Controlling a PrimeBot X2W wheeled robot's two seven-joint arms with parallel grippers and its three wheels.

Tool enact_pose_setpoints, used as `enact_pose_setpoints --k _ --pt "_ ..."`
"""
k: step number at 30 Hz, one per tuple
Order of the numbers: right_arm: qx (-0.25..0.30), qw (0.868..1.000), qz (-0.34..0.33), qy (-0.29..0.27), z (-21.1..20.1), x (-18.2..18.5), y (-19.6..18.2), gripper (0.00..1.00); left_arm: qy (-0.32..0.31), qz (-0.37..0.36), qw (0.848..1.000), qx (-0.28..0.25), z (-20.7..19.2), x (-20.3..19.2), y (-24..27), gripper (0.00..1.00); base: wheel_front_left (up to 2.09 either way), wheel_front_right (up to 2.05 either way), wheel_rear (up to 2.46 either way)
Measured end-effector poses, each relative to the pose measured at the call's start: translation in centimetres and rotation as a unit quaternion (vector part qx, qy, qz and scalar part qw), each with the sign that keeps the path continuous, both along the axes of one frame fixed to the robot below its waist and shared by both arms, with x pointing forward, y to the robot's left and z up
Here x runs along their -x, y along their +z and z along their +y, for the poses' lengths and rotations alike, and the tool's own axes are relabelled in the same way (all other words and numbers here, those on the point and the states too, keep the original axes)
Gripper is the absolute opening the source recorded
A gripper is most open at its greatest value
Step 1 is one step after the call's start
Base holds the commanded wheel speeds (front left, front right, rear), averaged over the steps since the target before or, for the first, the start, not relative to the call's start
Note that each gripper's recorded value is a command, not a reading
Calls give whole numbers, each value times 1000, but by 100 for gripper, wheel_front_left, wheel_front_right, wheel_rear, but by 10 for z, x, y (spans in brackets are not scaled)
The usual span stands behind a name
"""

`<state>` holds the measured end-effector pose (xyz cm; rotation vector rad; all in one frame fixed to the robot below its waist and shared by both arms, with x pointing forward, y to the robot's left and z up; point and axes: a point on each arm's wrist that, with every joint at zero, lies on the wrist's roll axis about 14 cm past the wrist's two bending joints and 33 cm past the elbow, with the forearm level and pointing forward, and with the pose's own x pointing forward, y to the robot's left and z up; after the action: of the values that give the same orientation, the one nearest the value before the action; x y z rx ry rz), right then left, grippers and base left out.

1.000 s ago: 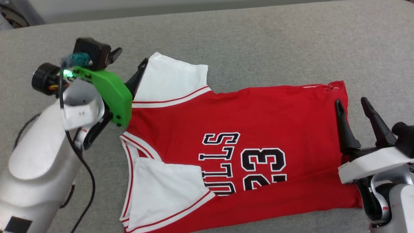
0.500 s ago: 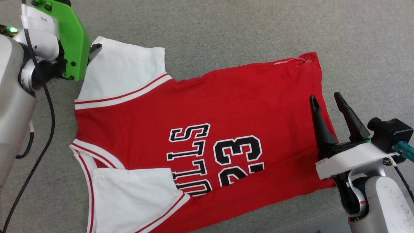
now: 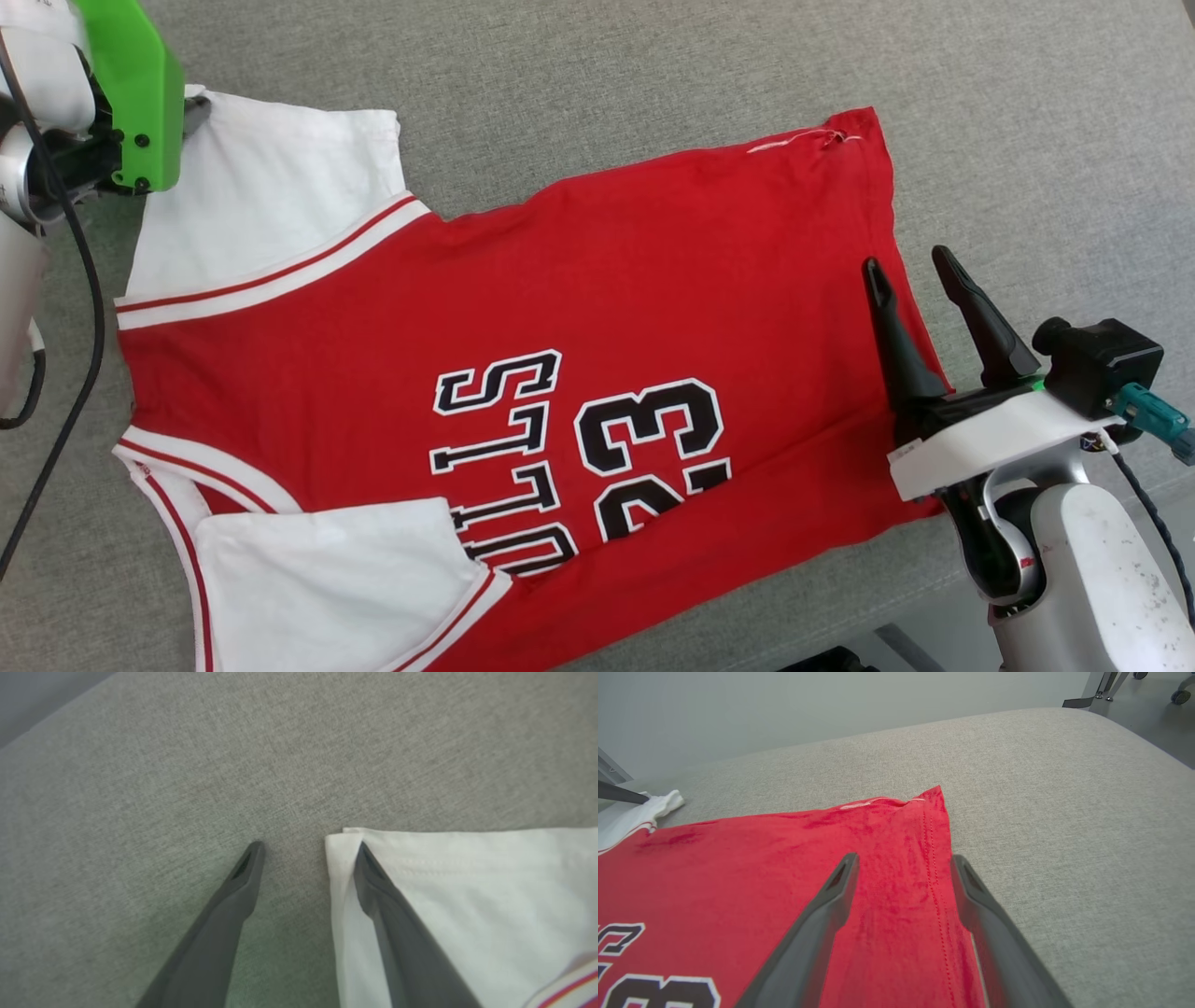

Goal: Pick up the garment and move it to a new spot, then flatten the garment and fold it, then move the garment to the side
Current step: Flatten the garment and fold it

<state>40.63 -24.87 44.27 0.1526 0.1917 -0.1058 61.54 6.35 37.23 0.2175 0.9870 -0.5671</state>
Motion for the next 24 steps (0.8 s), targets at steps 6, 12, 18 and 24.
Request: enact_pose_setpoints --k 6,12,18,24 --pt "3 1000 -4 4 -1 -4 2 100 -4 1 1000 11 -5 4 2 0 0 0 0" --pt "13 1000 -11 11 -5 -6 13 100 14 -28 998 54 -8 7 17 0 0 0 0" --pt "41 999 19 28 -13 -5 20 100 22 -51 994 98 -9 26 33 0 0 0 0" --pt "60 991 101 68 -10 -3 13 100 18 -104 986 127 -4 36 72 0 0 0 0"
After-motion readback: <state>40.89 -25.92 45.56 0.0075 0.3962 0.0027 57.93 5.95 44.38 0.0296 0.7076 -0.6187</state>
